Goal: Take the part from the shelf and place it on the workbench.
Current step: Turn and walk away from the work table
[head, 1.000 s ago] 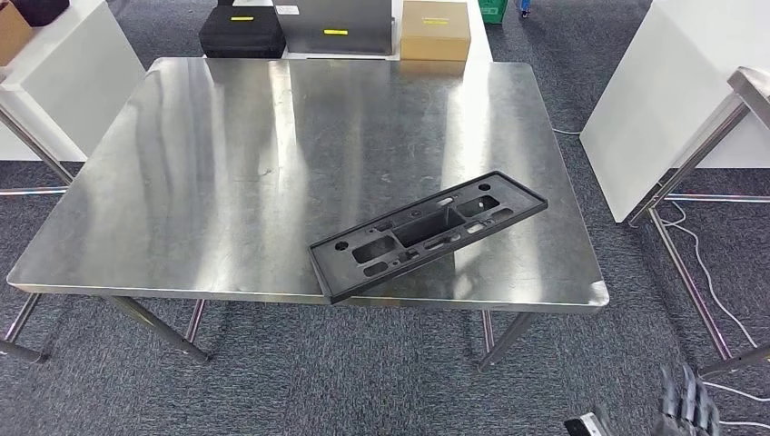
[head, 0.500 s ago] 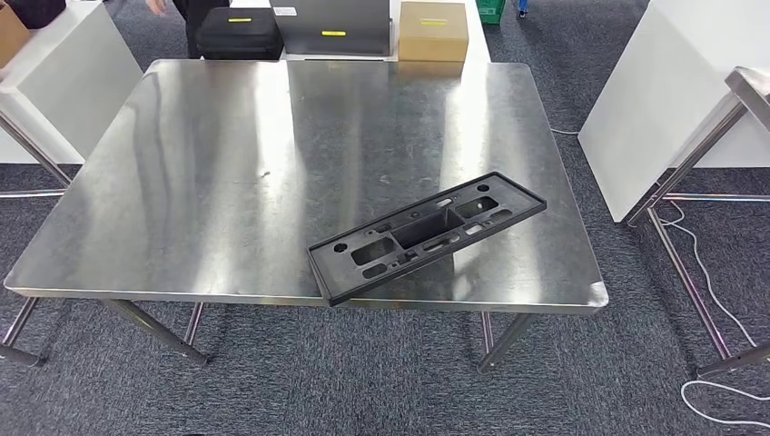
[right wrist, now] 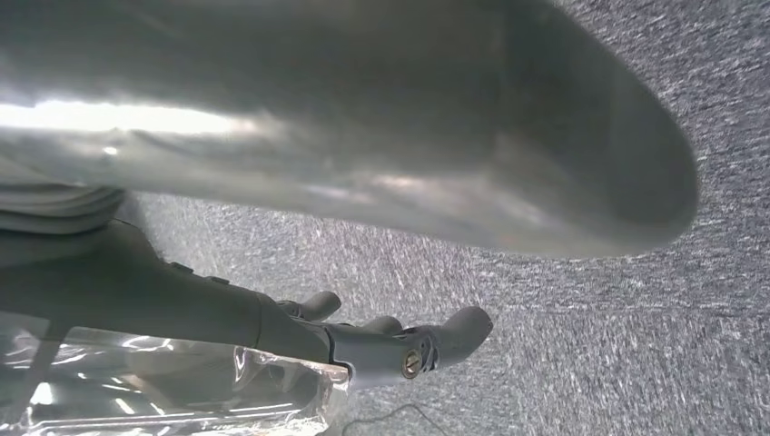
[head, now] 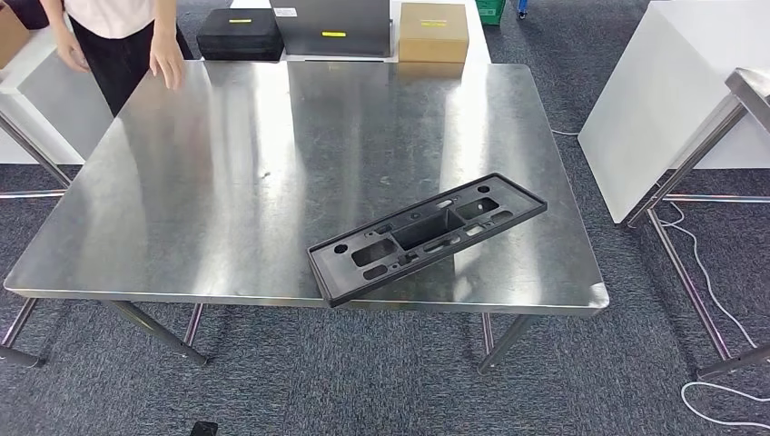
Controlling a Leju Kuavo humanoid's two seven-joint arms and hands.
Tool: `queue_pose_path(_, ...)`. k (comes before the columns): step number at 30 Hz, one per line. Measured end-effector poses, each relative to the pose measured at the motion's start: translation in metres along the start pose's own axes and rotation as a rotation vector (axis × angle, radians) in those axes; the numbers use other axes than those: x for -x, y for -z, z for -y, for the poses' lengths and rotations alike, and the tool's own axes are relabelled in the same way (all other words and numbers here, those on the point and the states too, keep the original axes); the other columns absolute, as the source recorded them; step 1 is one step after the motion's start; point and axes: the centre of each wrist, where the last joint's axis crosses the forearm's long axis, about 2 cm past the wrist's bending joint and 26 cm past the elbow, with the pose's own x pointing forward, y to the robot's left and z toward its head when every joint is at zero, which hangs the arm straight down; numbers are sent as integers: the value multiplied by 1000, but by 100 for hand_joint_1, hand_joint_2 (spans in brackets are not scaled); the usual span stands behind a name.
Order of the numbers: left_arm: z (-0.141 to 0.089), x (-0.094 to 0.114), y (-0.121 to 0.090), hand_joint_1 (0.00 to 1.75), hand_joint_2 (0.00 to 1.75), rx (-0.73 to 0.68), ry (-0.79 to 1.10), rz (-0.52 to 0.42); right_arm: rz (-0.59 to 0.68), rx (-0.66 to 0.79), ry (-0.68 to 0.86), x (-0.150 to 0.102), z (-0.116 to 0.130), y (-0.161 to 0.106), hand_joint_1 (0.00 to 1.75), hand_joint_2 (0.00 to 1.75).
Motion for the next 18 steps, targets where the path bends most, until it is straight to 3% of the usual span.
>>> queue_pose_path(18, -1, -2, 1, 0, 0, 20, 17, 6, -18, -31, -24, -1, -1, 0, 0, 0)
